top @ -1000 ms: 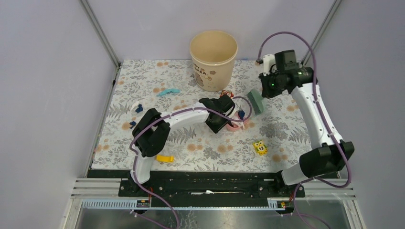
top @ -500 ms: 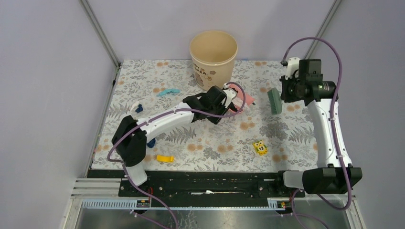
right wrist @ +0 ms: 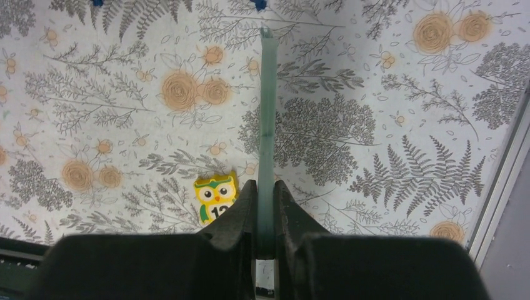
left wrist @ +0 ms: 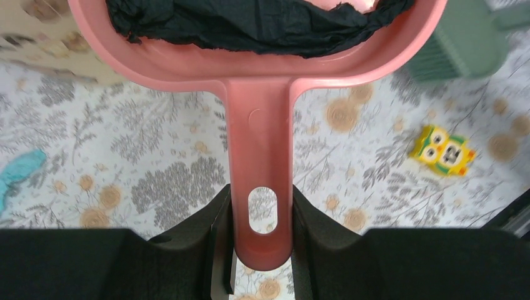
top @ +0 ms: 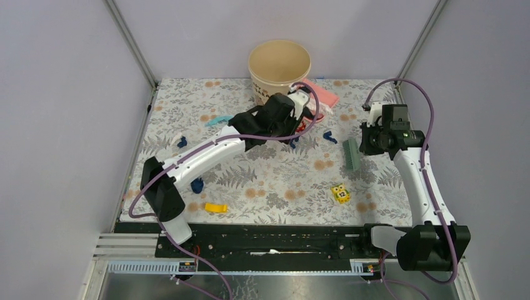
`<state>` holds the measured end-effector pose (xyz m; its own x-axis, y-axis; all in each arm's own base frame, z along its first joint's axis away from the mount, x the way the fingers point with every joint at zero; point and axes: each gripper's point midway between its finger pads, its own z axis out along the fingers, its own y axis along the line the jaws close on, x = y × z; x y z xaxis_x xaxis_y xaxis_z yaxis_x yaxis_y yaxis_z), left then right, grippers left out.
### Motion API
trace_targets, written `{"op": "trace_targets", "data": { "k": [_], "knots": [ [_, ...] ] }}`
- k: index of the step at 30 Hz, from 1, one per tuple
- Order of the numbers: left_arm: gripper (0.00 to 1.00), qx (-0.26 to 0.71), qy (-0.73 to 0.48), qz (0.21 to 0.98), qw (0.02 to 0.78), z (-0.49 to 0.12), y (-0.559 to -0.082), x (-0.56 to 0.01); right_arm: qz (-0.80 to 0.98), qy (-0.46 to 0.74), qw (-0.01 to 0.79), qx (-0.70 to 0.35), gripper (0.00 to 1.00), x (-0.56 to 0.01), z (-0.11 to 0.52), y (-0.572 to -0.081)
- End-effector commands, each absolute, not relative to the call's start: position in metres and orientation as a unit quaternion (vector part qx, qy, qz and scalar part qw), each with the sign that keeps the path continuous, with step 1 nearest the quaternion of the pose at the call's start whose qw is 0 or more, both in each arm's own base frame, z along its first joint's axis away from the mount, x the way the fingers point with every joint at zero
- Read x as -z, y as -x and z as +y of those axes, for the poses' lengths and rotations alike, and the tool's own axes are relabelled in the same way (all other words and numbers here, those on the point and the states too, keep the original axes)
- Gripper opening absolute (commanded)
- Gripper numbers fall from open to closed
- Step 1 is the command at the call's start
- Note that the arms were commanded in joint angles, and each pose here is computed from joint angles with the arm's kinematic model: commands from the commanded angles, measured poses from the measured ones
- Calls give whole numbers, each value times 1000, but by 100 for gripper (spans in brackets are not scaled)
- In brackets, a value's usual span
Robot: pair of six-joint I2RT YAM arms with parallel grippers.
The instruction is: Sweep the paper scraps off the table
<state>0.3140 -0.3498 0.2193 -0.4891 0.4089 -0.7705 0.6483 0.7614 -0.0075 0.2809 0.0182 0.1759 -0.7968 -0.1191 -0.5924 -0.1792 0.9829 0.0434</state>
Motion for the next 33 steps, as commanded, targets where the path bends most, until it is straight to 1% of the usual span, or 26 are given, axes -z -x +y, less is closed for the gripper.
{"op": "trace_targets", "data": {
  "k": [1,10,18,23,28,33],
  "knots": [
    [0,182,-260,827,464,-358,-336,-288,922,71,377,-45,0,-194,13,-303],
    [0,236,-216,824,468,-386,-373,-328,920,40,381,-78,0,-173,4,-310],
    [0,267,-178,819,476,-384,-411,-341,914,31,404,-13,0,-160,-19,-309],
    [0,366,-155,799,452,-387,-424,-347,916,30,400,11,0,-151,-28,-307],
    [0,464,-121,762,436,-389,-433,-363,913,29,407,8,0,-154,-27,-307],
    [0,523,-93,734,423,-387,-440,-376,918,30,396,6,0,-146,-26,-307]
  ]
}}
